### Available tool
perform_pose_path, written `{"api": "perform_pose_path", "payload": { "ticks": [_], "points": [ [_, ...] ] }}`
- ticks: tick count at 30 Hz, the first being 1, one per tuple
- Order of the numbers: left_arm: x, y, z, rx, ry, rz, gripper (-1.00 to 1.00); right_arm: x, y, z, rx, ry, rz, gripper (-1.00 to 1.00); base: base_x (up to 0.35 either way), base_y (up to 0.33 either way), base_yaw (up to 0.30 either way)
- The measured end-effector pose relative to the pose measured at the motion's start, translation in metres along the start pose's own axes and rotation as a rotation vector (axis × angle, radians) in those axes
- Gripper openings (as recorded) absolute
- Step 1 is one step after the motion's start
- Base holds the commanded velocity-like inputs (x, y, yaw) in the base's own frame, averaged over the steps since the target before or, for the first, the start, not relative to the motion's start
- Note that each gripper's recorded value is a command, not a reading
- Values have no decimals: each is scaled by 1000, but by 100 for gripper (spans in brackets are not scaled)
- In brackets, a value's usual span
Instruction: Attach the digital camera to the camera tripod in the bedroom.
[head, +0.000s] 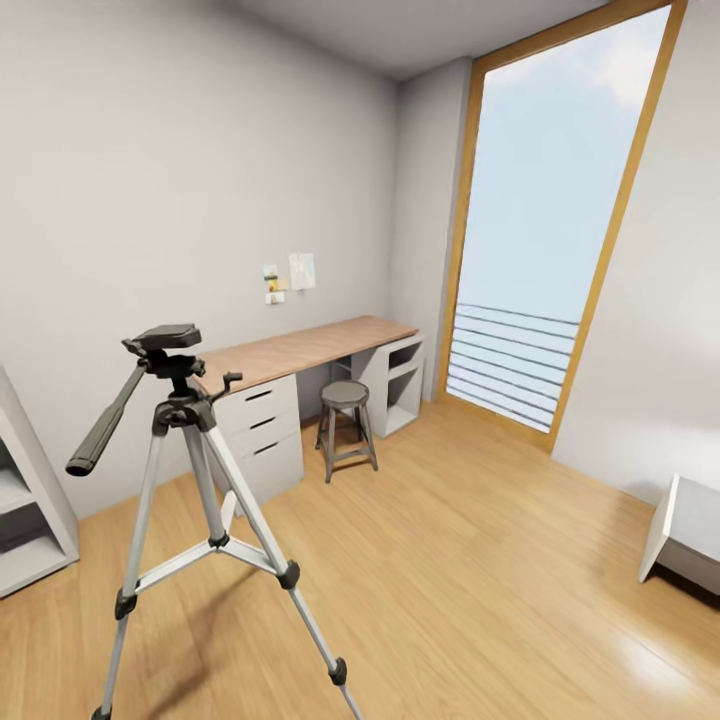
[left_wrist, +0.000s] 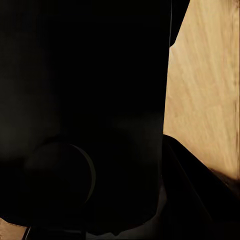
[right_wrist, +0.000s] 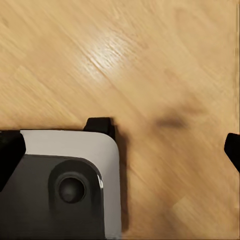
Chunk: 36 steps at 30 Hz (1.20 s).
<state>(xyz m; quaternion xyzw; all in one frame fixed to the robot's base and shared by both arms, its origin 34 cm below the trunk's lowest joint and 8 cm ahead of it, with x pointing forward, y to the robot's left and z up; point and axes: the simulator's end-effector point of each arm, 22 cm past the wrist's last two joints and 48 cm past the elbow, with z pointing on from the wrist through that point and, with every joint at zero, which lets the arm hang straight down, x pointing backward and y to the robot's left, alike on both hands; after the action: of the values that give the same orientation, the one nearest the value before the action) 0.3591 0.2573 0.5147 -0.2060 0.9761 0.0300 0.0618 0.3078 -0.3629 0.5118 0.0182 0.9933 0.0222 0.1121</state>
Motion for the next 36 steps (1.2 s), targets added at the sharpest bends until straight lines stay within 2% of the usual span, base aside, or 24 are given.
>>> {"api": "perform_pose_path", "payload": {
  "ticks": [5, 8, 9, 14, 16, 26, 36],
  "points": [
    [0, -6, -8, 1, -7, 55, -100, -1, 1, -7, 1, 5, -25, 100, 0, 0, 0],
    [0, -5, -12, -1, -9, 64, -100, -1, 1, -11, 2, 10, -48, 100, 0, 0, 0],
    [-1, -3, -14, -5, -11, 69, -100, 0, -1, -13, 16, 19, -88, 100, 0, 0, 0],
    [-2, -2, -21, -5, -11, 69, -100, 0, -4, -19, 55, 23, -112, 100, 0, 0, 0],
    [-3, 1, -24, -9, -12, 65, -100, 0, 3, -20, 66, 23, -119, 100, 0, 0, 0],
    [-9, 17, -36, -28, -15, 53, -100, -4, 6, -33, 70, 15, -124, 100, 0, 0, 0],
    [-10, 20, -49, -32, -15, 52, -100, -7, 8, -46, 66, 6, -128, 100, 0, 0, 0]
  ]
}}
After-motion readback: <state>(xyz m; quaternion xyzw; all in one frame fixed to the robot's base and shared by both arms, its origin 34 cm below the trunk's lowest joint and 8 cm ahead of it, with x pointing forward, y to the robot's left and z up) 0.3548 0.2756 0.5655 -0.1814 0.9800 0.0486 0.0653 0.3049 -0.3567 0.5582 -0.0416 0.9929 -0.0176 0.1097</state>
